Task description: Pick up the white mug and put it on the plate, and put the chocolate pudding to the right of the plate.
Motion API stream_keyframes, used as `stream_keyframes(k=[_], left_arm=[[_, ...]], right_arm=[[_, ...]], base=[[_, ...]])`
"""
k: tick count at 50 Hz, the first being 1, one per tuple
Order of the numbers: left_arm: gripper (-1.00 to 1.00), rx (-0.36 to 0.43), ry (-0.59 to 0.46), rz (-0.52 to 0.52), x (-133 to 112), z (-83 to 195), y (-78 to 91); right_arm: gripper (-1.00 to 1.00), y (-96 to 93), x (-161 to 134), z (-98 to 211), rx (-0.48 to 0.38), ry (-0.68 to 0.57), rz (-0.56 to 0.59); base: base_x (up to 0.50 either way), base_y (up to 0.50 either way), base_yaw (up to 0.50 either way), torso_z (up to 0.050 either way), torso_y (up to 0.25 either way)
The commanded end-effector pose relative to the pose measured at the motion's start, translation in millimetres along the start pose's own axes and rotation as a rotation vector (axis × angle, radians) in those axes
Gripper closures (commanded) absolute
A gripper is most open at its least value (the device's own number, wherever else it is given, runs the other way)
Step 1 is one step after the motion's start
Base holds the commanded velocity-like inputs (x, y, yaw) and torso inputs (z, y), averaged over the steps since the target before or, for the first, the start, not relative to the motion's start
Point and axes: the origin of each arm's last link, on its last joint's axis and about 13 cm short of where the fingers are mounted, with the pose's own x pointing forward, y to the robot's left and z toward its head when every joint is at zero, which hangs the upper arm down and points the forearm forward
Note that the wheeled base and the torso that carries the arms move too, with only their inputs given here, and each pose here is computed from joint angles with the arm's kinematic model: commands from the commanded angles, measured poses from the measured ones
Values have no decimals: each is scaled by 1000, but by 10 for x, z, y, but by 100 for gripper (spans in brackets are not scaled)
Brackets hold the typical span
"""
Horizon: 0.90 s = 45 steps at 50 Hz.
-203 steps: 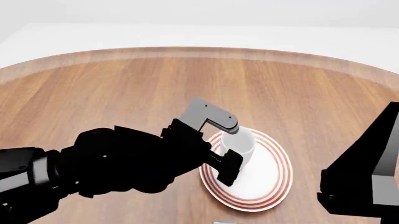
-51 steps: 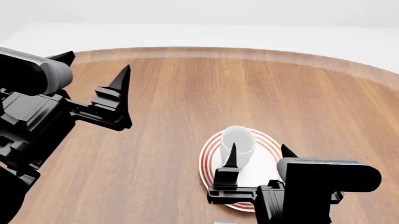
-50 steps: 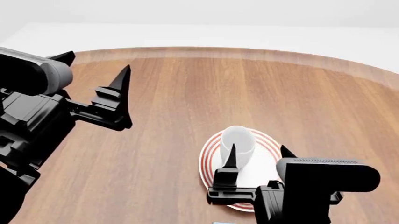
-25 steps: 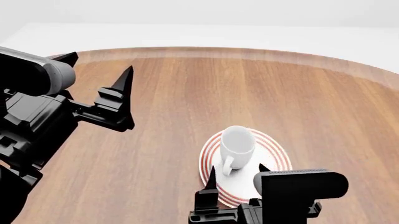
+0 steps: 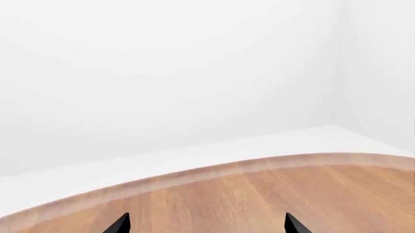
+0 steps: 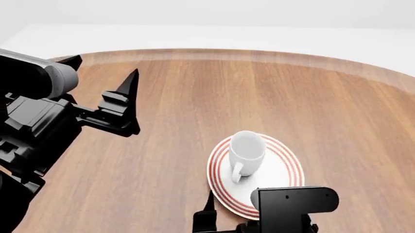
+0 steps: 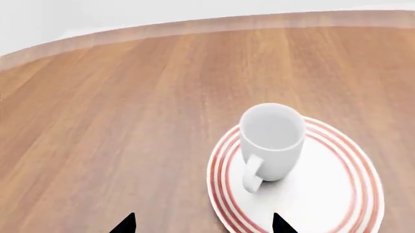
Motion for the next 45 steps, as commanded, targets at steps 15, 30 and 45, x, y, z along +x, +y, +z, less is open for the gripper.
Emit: stream_keyframes(k=[15,30,45], left_arm=[[-100,-28,-34,-30,56,11,-2],[-100,-37,-26,-30,59,-10,-4],[-100,-43,-23,-30,62,-19,-4]], right_arm=[[-100,46,87,-65,53,114,-36],[-100,24,128,-111,55,159,-71],[-100,19,178,-208,46,205,-83]], base=[[0,0,0,0,0],[0,0,0,0,0],[0,0,0,0,0]])
